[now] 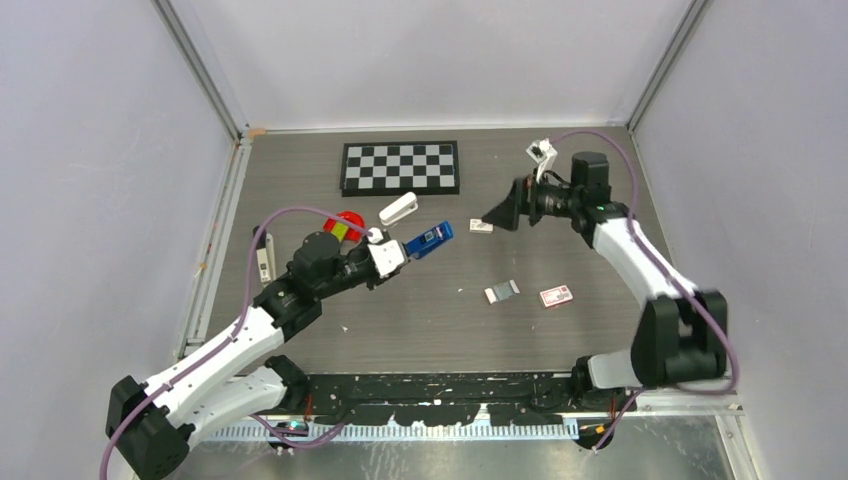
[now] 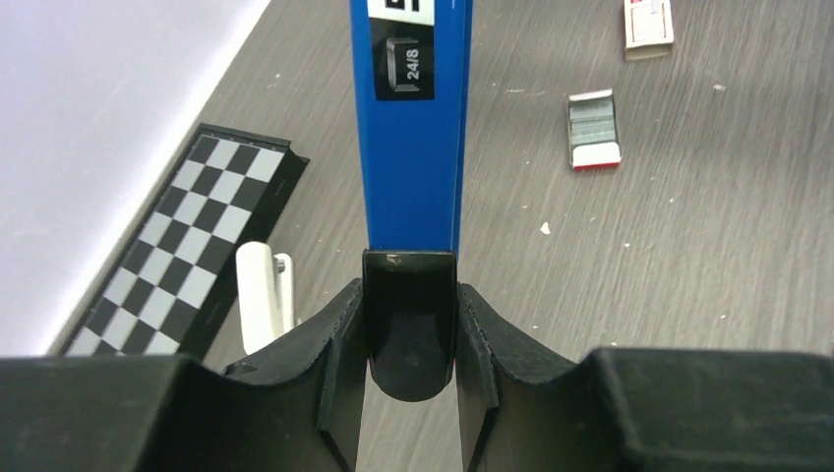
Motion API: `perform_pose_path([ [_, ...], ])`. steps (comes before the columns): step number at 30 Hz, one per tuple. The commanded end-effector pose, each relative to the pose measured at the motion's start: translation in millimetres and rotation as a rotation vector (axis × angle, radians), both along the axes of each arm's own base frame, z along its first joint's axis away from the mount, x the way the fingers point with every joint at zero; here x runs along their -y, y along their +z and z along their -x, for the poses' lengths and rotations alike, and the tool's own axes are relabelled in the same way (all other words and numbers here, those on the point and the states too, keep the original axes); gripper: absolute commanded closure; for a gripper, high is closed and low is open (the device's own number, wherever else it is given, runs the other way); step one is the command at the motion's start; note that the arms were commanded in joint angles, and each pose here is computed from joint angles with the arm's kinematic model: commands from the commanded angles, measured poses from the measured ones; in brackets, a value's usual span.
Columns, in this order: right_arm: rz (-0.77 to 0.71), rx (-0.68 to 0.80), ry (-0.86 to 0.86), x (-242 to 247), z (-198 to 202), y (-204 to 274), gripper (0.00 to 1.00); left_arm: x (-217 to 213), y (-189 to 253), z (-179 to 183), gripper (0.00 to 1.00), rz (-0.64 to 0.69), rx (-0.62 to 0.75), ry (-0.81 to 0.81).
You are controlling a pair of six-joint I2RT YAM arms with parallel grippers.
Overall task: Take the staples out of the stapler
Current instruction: Unload the staple at the center of the board.
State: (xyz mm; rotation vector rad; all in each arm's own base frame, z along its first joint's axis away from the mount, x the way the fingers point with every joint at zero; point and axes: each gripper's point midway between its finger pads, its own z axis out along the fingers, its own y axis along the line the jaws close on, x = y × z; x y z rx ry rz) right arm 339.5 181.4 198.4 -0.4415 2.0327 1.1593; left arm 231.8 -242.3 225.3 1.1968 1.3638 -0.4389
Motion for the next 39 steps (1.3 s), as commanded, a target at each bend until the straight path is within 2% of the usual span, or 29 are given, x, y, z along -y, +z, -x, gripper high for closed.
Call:
perform_pose_path([
  [1, 0.304, 0.724, 0.549, 13, 70, -8, 0.0, 12, 57, 3, 1.0, 0.248, 0.031, -0.013],
  [3, 0.176, 0.813, 0.707, -2, 108, 5, 0.0, 17, 61, 7, 1.0, 0.286, 0.013, -0.034],
  [7, 0.06, 0.788, 0.879, -35, 141, 22, 0.0, 24, 66, 8, 1.0, 0.353, -0.005, -0.059],
  [14, -0.213, 0.646, 0.864, -62, 135, 32, 0.01, 34, 45, -2, 1.0, 0.406, -0.09, -0.035],
  [16, -0.25, 0.529, 0.891, -68, 140, 32, 0.01, 37, 40, -3, 1.0, 0.433, -0.11, -0.039],
  [18, -0.254, 0.507, 0.896, -72, 135, 24, 0.0, 39, 35, -3, 1.0, 0.461, -0.137, -0.038],
  [23, -0.247, 0.487, 0.87, -65, 133, 20, 0.0, 34, 31, -3, 1.0, 0.509, -0.158, -0.005],
  [29, -0.192, 0.401, 0.779, -38, 97, 17, 0.0, 28, 34, -4, 1.0, 0.532, -0.175, 0.032],
  [34, -0.109, 0.33, 0.798, -21, 85, 4, 0.01, 27, 37, -5, 1.0, 0.562, -0.195, 0.044],
  [37, 0.043, 0.271, 0.769, -3, 58, 0, 0.0, 26, 39, -4, 1.0, 0.574, -0.199, 0.048],
  [39, 0.287, 0.242, 0.583, 13, 17, -15, 0.0, 26, 41, -4, 1.0, 0.577, -0.201, 0.047],
])
